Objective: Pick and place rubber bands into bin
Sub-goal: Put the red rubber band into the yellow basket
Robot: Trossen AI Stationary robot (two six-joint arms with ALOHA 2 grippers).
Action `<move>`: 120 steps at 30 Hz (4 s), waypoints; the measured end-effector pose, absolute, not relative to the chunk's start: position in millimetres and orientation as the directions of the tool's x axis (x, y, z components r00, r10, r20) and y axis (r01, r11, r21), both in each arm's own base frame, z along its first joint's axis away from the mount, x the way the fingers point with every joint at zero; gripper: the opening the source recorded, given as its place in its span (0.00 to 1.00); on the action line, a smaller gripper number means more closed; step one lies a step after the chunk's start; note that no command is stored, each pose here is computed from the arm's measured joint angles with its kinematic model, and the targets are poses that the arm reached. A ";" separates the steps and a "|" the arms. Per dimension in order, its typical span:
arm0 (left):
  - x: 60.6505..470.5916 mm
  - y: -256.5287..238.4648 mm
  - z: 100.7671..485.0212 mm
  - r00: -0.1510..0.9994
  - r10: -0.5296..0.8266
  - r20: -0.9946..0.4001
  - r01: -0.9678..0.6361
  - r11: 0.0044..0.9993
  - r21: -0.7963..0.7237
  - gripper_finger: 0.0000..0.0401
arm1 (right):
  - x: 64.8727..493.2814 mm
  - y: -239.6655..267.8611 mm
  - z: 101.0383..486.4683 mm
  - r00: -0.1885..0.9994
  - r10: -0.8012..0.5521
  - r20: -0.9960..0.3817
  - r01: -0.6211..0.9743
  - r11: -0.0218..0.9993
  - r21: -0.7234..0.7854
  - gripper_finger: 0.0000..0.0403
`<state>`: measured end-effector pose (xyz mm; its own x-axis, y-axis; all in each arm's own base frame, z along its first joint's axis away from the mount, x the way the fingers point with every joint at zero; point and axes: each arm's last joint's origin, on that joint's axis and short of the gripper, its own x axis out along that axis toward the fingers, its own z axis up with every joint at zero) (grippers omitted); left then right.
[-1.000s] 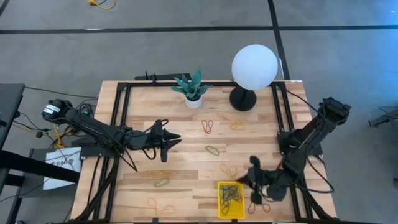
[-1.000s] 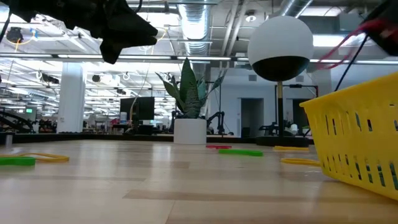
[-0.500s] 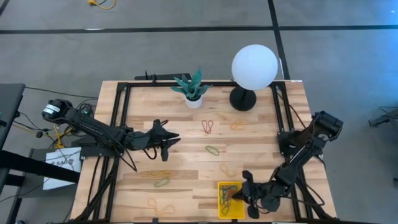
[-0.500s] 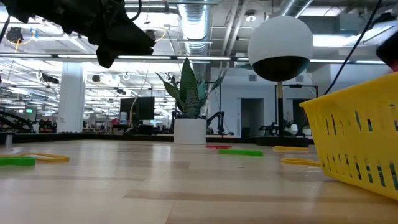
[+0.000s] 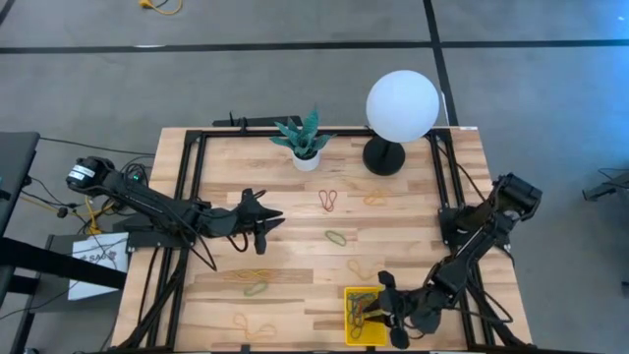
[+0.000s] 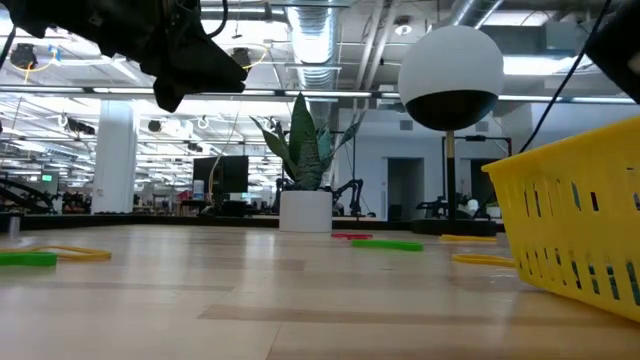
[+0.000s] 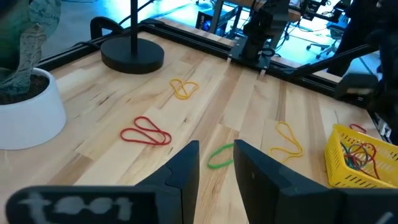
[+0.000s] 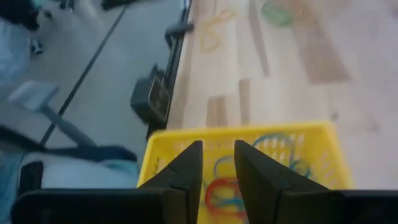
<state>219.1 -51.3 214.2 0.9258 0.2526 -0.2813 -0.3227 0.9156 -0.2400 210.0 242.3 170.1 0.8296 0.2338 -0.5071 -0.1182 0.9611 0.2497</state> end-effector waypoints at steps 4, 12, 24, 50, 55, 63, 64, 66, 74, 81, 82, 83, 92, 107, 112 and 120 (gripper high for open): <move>219.0 -51.3 214.1 0.925 0.253 -0.283 -0.324 0.915 -0.240 0.22 | 214.9 220.5 186.8 0.863 0.106 -0.494 -0.038 0.989 0.145 0.21; 218.9 -50.1 214.3 0.917 0.289 -0.276 -0.355 0.906 -0.231 0.22 | 253.3 143.5 194.7 0.808 -0.134 -0.574 0.067 0.988 -0.137 0.21; 218.5 -49.6 213.4 0.911 0.300 -0.283 -0.363 0.910 -0.203 0.22 | 300.1 33.0 177.3 0.719 -0.144 -0.680 0.142 0.988 -0.058 0.21; 222.6 -21.1 211.0 0.865 0.391 -0.313 -0.460 0.868 -0.186 0.22 | 349.8 -38.9 104.3 0.562 -0.188 -0.806 0.273 0.961 -0.034 0.21; 221.8 -21.0 209.0 0.858 0.393 -0.330 -0.464 0.869 -0.173 0.22 | 354.5 -36.4 104.4 0.562 -0.154 -0.813 0.250 0.968 -0.010 0.21; 221.5 -20.9 208.2 0.855 0.394 -0.338 -0.466 0.869 -0.168 0.22 | 353.7 -23.2 115.3 0.589 -0.089 -0.803 0.195 0.980 0.035 0.21; 221.4 -20.9 208.2 0.855 0.394 -0.338 -0.466 0.869 -0.168 0.22 | 353.9 -21.3 115.5 0.591 -0.081 -0.802 0.189 0.981 0.040 0.21; 221.5 -20.9 208.2 0.855 0.394 -0.338 -0.466 0.868 -0.169 0.22 | 354.1 -17.6 115.5 0.593 -0.068 -0.803 0.175 0.984 0.045 0.21; 221.4 -21.1 208.0 0.857 0.389 -0.340 -0.467 0.864 -0.189 0.22 | 354.8 -15.9 116.0 0.597 -0.096 -0.796 0.182 0.983 0.018 0.21; 221.4 -21.5 207.4 0.860 0.375 -0.346 -0.458 0.867 -0.198 0.22 | 355.2 -17.8 117.2 0.599 -0.156 -0.786 0.215 0.976 -0.029 0.21; 221.4 -21.5 207.4 0.860 0.375 -0.346 -0.458 0.867 -0.198 0.22 | 355.1 -17.7 117.2 0.598 -0.155 -0.786 0.215 0.976 -0.029 0.21; 221.4 -21.5 207.4 0.860 0.375 -0.346 -0.458 0.867 -0.198 0.22 | 355.2 -17.5 117.1 0.599 -0.151 -0.786 0.213 0.977 -0.026 0.21; 221.3 -21.5 207.4 0.860 0.375 -0.347 -0.458 0.867 -0.198 0.22 | 355.7 -2.9 117.4 0.608 -0.071 -0.790 0.139 0.990 0.019 0.21; 221.4 -21.5 207.4 0.860 0.374 -0.347 -0.457 0.867 -0.198 0.22 | 353.9 -1.4 116.3 0.591 -0.077 -0.803 0.127 0.992 -0.001 0.21; 221.3 -21.5 207.2 0.860 0.374 -0.347 -0.457 0.867 -0.198 0.22 | 353.5 -1.3 116.1 0.584 -0.122 -0.802 0.151 0.988 -0.040 0.21; 221.3 -21.5 207.2 0.860 0.374 -0.348 -0.457 0.867 -0.198 0.22 | 357.2 5.2 98.4 0.562 -0.130 -0.817 0.137 0.989 -0.063 0.21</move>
